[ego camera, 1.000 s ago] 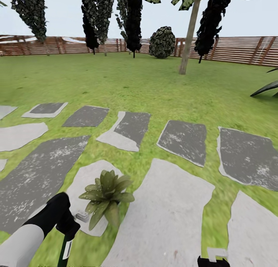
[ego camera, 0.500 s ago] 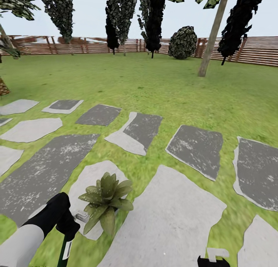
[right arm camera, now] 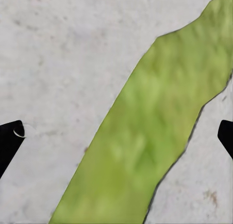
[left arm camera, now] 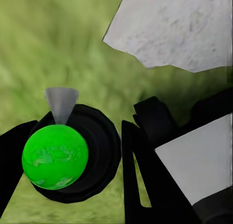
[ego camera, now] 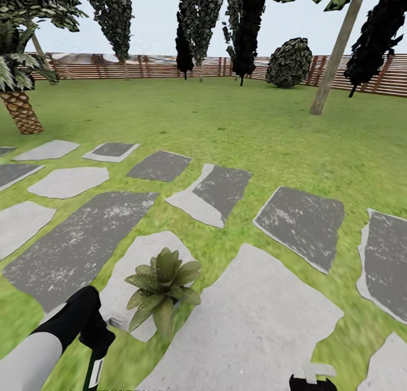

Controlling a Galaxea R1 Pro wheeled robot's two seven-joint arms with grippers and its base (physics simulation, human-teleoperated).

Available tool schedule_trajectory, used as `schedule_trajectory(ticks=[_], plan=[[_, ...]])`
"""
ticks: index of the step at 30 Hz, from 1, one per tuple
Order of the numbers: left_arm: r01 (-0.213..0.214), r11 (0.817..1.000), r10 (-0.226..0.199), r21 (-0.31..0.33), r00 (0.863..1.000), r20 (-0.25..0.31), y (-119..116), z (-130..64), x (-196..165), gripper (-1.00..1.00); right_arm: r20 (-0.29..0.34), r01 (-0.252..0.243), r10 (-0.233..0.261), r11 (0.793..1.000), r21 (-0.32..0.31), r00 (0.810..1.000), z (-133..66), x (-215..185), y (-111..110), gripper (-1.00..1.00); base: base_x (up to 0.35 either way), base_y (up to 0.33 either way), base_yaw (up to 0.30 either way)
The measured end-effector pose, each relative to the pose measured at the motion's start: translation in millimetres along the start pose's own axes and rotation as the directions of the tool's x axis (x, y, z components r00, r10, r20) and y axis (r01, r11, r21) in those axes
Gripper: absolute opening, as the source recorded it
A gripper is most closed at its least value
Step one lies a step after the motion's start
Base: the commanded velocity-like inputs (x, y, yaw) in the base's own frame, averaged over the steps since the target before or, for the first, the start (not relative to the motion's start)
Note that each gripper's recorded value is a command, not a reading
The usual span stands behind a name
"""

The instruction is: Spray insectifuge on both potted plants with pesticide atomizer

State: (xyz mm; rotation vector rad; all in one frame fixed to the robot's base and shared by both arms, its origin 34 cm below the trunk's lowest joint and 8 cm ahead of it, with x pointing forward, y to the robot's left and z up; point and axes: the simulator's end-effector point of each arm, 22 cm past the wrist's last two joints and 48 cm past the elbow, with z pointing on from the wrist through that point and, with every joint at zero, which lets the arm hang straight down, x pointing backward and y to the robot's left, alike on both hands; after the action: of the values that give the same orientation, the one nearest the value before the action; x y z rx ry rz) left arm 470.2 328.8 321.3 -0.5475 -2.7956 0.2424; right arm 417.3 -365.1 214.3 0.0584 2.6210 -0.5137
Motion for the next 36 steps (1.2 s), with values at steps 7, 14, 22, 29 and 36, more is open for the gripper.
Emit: schedule_trajectory(ticks=[7, 14, 22, 29, 36], plan=[[-0.001, 0.993, 0.001, 0.114, 1.000, 0.004, -14.7, -10.0, 1.2, -1.00, 0.000, -0.001, 0.001, 1.000, 0.003, 1.000, 0.5, -0.1, -2.3, 1.00, 0.000, 0.000, 0.222], [0.003, 0.995, -0.001, 0.097, 1.000, -0.021, -2.8, -7.9, 15.3, -1.00, 0.000, 0.008, -0.008, 1.000, 0.006, 1.000, 1.5, 0.8, -6.5, 1.00, 0.006, -0.015, 0.011], [0.002, 0.996, -0.001, 0.087, 1.000, -0.012, -2.6, -9.6, 11.4, -1.00, 0.001, 0.004, -0.004, 1.000, 0.006, 1.000, 1.5, 0.3, -6.3, 1.00, 0.057, -0.239, 0.000], [0.008, 0.996, -0.007, 0.089, 1.000, -0.008, -2.3, -10.8, 10.3, -1.00, 0.001, 0.004, -0.004, 1.000, 0.005, 1.000, 1.4, 0.3, -5.6, 1.00, 0.001, -0.269, 0.000], [0.009, 0.996, -0.009, 0.086, 1.000, -0.003, -1.0, -13.0, 8.5, -1.00, 0.001, 0.004, -0.004, 1.000, 0.005, 1.000, 1.3, 0.2, -5.5, 1.00, 0.088, -0.273, 0.127]])
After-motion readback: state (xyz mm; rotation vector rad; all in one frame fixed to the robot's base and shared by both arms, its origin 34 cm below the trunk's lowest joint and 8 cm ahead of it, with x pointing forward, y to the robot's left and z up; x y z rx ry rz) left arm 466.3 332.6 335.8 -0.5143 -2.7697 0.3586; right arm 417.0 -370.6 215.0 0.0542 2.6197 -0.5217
